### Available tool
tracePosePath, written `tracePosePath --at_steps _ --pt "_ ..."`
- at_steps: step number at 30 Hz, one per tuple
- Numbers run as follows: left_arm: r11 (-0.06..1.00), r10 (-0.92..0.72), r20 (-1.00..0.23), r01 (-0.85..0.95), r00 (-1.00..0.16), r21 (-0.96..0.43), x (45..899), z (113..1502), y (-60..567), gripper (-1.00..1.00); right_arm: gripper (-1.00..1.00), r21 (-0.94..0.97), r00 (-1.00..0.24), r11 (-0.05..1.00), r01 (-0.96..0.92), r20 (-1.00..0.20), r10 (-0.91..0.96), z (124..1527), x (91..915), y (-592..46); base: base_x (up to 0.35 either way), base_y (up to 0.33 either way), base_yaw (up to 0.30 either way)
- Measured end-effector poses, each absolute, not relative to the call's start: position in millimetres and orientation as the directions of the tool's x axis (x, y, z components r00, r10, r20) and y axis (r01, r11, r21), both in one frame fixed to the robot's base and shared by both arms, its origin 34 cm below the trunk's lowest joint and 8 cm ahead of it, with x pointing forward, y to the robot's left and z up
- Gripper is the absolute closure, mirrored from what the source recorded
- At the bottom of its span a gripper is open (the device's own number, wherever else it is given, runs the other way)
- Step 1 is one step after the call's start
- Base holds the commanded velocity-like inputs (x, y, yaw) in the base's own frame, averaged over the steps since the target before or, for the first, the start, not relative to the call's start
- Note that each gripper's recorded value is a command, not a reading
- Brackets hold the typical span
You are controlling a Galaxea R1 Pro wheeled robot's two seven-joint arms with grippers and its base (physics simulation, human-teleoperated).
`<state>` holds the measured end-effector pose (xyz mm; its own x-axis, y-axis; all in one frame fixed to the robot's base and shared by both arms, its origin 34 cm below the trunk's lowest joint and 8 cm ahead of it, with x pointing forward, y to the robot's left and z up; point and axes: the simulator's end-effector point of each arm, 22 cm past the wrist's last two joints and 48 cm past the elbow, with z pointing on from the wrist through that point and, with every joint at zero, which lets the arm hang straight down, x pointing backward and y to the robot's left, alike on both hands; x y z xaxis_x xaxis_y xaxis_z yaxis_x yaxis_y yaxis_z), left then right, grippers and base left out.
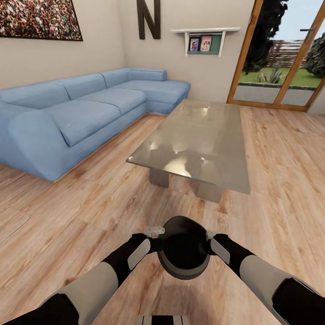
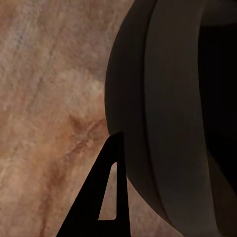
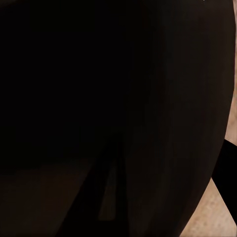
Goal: Place each of the two pumpkins and all three candles from the living room inside a cabinet in the living room (use any cabinet), then make sure every cabinet is closed, and position the cauldron so it is next to a table in the living room.
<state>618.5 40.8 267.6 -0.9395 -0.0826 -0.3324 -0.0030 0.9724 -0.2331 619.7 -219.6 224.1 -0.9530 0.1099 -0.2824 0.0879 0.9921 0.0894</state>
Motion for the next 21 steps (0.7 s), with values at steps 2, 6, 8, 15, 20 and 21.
tracePosePath --at_steps 2,6,8,15,20,21 --pt "0.972 -0.084 -0.332 -0.004 -0.940 -0.234 618.3 267.7 40.6 1.00 1.00 0.089 -0.953 0.992 0.088 -0.282 0.110 224.0 619.4 -219.7 0.193 0.106 0.000" --pt "0.973 -0.082 -0.333 -0.002 -0.940 -0.233 618.4 268.0 40.7 1.00 1.00 0.089 -0.953 0.992 0.086 -0.283 0.108 224.5 619.8 -219.6 0.273 0.149 0.000" --pt "0.973 -0.082 -0.333 -0.002 -0.940 -0.232 618.4 268.0 40.8 1.00 1.00 0.089 -0.953 0.992 0.087 -0.283 0.109 224.4 619.6 -219.5 0.292 0.160 0.000" --pt "0.973 -0.081 -0.333 -0.001 -0.939 -0.233 618.6 268.3 40.7 1.00 1.00 0.092 -0.953 0.992 0.089 -0.283 0.112 224.8 619.8 -219.2 0.296 0.172 -0.138" --pt "0.972 -0.081 -0.335 -0.001 -0.939 -0.233 619.0 269.4 40.6 1.00 1.00 0.092 -0.952 0.992 0.089 -0.285 0.112 226.1 620.7 -219.2 0.287 0.208 -0.259" --pt "0.972 -0.081 -0.335 -0.001 -0.939 -0.233 619.0 269.6 40.4 1.00 1.00 0.092 -0.952 0.992 0.089 -0.286 0.112 226.3 620.7 -219.2 0.281 0.214 -0.264"
